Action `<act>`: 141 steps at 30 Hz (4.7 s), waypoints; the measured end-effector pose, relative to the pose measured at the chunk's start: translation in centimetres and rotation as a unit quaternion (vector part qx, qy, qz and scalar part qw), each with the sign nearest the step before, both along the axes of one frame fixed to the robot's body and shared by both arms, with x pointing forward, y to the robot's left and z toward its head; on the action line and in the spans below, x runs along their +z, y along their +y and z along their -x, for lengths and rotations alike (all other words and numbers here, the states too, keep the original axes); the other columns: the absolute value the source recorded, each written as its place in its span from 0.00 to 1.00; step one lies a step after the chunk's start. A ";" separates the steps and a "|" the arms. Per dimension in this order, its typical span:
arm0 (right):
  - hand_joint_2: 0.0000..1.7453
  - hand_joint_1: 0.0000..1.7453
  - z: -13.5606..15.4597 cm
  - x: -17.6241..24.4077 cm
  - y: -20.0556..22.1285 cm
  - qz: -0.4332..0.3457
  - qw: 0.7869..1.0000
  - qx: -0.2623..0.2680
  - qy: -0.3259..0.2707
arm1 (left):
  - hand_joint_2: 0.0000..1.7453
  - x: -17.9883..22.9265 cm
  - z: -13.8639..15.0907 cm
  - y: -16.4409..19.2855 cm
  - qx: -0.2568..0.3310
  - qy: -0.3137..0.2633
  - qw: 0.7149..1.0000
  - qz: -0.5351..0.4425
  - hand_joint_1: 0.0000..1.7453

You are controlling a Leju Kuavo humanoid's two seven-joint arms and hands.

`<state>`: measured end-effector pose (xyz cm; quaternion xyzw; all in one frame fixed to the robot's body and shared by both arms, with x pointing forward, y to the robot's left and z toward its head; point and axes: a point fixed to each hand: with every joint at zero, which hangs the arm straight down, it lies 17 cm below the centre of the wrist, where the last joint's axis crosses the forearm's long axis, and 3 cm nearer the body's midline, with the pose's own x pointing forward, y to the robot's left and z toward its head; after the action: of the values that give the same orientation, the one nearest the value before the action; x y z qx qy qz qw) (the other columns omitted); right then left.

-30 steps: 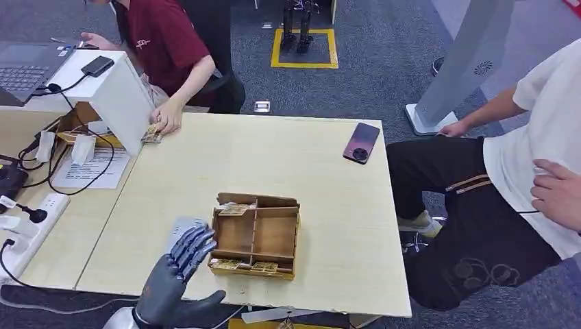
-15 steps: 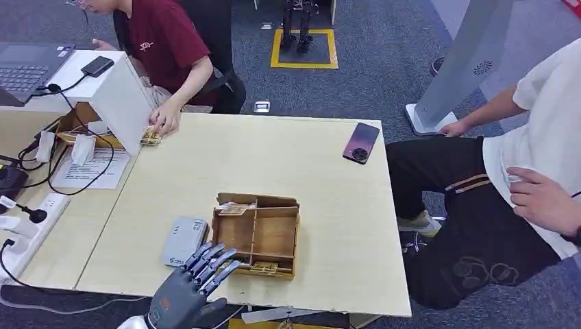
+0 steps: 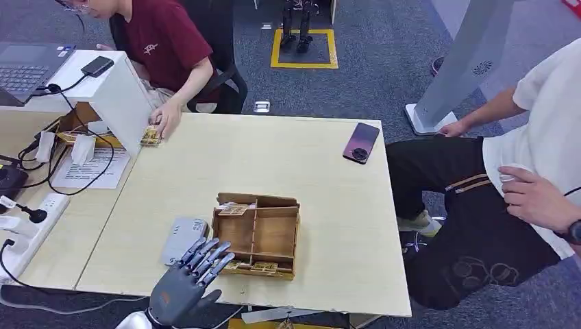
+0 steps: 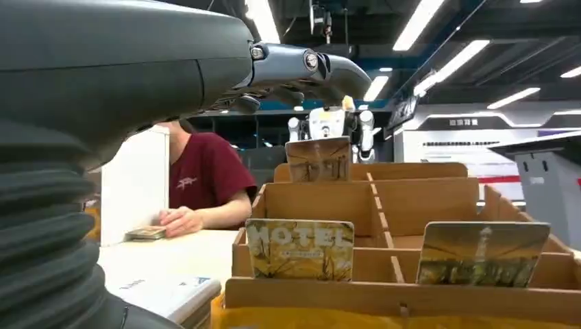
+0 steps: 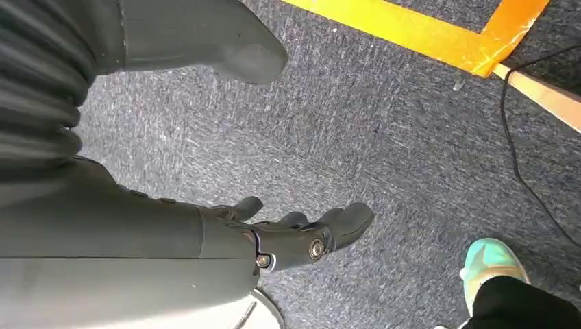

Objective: Pass the card to the sensor for recognition and then transmit it.

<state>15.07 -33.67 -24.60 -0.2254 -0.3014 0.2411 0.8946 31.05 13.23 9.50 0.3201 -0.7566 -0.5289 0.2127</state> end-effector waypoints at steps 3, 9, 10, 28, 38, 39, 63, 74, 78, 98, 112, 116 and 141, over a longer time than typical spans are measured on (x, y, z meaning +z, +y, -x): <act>1.00 0.00 0.0 0.0 -0.1 0.000 1.000 -0.001 -0.001 | 1.00 0.2 -0.5 -0.2 0.010 -0.007 1.000 0.001 0.00; 1.00 0.00 0.0 0.0 -0.2 0.000 1.000 -0.005 -0.001 | 1.00 0.2 -0.9 -0.5 0.013 -0.001 1.000 0.012 0.00; 1.00 0.00 0.0 0.0 -0.2 0.000 1.000 -0.005 -0.001 | 1.00 0.2 -0.9 -0.6 0.012 0.001 1.000 0.015 0.00; 1.00 0.00 -0.2 0.1 -0.1 0.001 1.000 0.000 -0.002 | 1.00 0.7 -1.8 -1.6 0.014 0.004 0.999 0.030 0.00; 1.00 0.00 -0.7 0.2 0.1 0.001 1.000 0.006 -0.005 | 1.00 -0.5 -2.8 -1.7 0.028 0.016 0.999 0.024 0.00; 1.00 0.00 -0.7 0.2 0.1 0.001 1.000 0.006 -0.005 | 1.00 -0.7 -2.8 -1.7 0.028 0.018 0.999 0.024 0.00; 1.00 0.00 -0.8 0.2 0.1 0.001 1.000 0.007 -0.006 | 1.00 -2.2 -3.3 -1.5 0.030 0.054 0.998 0.026 1.00; 1.00 0.00 -0.8 0.2 0.0 0.002 1.000 0.006 -0.006 | 1.00 -2.2 -3.3 -1.5 0.030 0.054 0.998 0.026 1.00; 1.00 0.00 -0.8 0.2 0.0 0.002 1.000 0.006 -0.006 | 1.00 -2.2 -3.3 -1.6 0.028 0.056 0.998 0.028 1.00; 1.00 0.00 -1.8 0.2 0.8 0.002 1.000 0.028 0.000 | 1.00 12.6 -11.8 -0.2 0.010 0.015 0.987 0.161 1.00; 1.00 0.00 -2.7 0.2 1.6 0.000 0.999 0.051 0.006 | 1.00 14.4 -21.0 9.7 0.185 -0.047 0.973 0.131 1.00; 1.00 0.00 -3.2 0.4 2.0 0.000 0.998 0.058 0.003 | 1.00 14.2 -23.5 12.7 0.234 -0.055 0.964 0.115 1.00; 1.00 0.00 -3.5 0.5 2.4 -0.001 0.998 0.062 0.000 | 1.00 10.9 -25.1 16.6 0.295 -0.029 0.947 0.120 0.00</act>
<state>18.58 -31.29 -24.15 -0.2053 -0.3148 0.2958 0.8782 56.11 29.84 20.39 0.5162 -0.6921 -0.3380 0.3745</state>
